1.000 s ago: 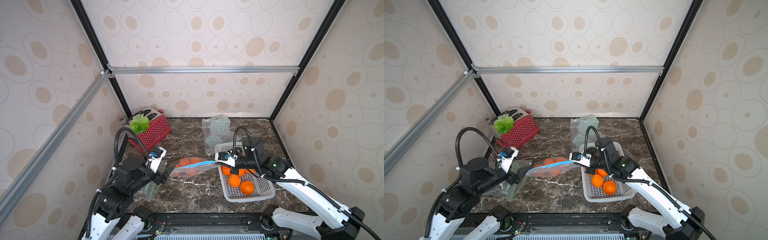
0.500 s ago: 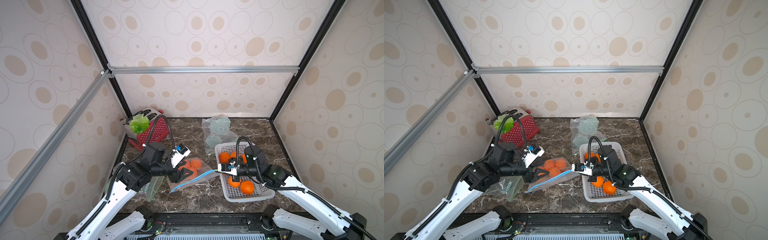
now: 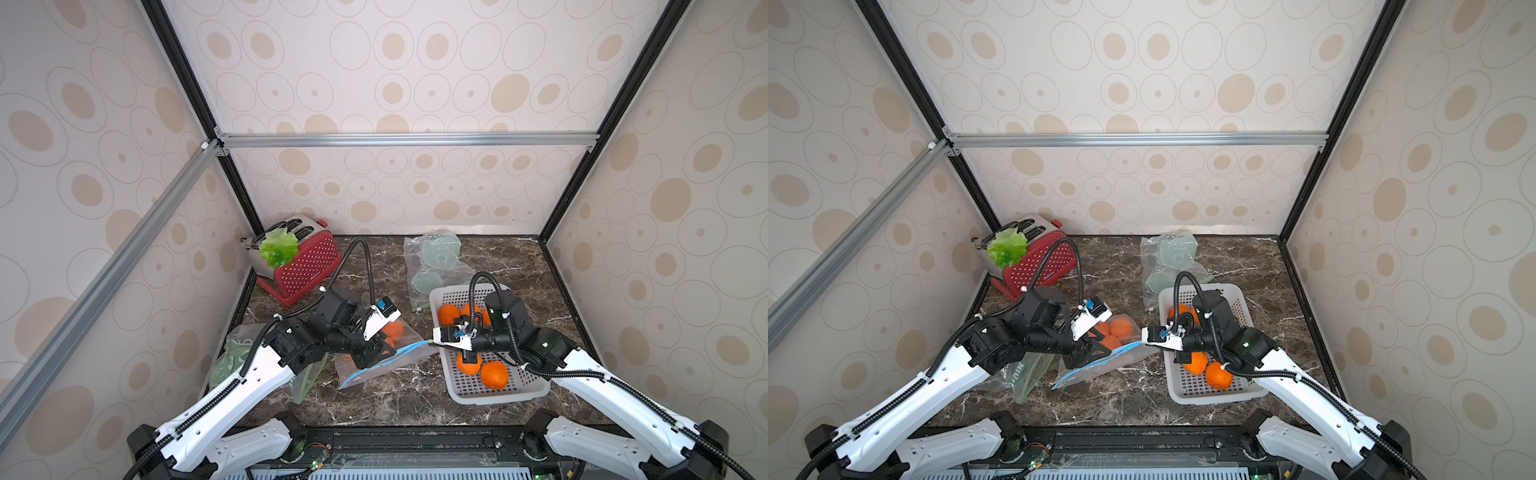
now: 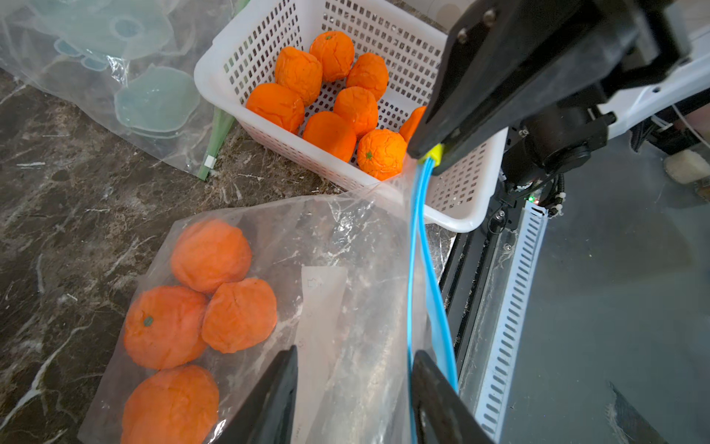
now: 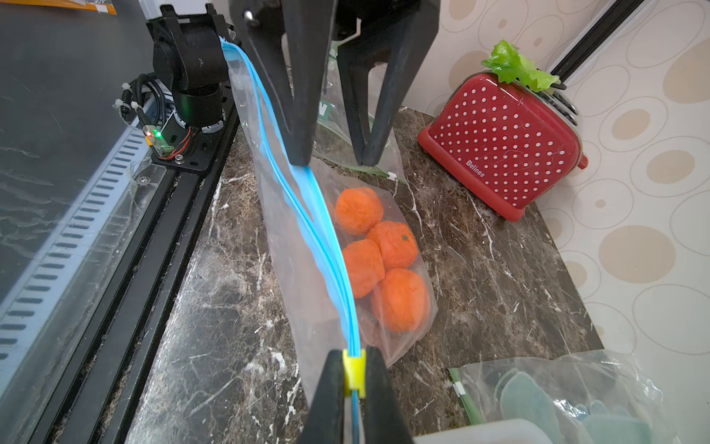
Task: Open the zip-top bag and take out the orange
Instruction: Open the zipper of the food storage bag at the center of the board.
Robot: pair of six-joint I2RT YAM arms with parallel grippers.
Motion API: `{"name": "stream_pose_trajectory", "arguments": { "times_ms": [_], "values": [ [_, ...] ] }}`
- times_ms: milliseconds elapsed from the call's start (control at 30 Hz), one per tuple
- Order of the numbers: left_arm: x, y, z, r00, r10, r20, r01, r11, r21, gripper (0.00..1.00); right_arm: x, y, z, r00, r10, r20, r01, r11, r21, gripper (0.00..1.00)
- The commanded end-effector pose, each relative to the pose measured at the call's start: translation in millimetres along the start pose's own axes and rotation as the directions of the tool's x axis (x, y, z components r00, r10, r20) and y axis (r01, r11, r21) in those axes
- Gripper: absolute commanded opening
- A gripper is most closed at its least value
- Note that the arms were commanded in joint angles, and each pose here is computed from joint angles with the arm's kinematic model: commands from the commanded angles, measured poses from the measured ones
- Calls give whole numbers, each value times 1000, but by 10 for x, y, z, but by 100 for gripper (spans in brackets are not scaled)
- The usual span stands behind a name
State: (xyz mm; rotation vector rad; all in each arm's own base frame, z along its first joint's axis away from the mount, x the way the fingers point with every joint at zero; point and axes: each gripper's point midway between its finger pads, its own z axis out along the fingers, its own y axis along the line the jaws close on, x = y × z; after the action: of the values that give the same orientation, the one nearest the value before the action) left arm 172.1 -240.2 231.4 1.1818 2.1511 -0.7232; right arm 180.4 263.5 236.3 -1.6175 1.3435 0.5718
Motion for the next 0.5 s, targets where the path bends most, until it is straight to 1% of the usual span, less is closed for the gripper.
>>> {"name": "stream_pose_trajectory", "arguments": {
  "times_ms": [0, 133, 233, 333, 400, 467],
  "values": [
    [45, 4, -5, 1000, 12, -29, -12, 1000, -9, 48, -33, 19, 6, 1000, -12, 14, 12, 1000, -13, 4],
    [75, -43, -11, 1000, 10, -21, -10, 1000, 13, 50, -29, 8, 9, 1000, -9, 9, 10, 1000, -11, 4],
    [133, -61, 4, 999, 4, -38, -3, 1000, 24, 49, -27, -10, 11, 1000, -11, 5, 11, 1000, -3, 4],
    [194, -64, 23, 999, -1, -53, 2, 1000, 28, 46, -13, -20, 11, 1000, -8, -3, 8, 1000, 3, 4],
    [230, -34, 55, 998, -8, -68, 9, 1000, 13, 40, -23, -23, 8, 1000, -10, 0, 10, 1000, 4, 4],
    [268, 13, 86, 996, -13, -91, 12, 1000, -8, 26, -30, -31, 10, 1000, -9, 5, 9, 1000, 8, 4]
  ]
}}
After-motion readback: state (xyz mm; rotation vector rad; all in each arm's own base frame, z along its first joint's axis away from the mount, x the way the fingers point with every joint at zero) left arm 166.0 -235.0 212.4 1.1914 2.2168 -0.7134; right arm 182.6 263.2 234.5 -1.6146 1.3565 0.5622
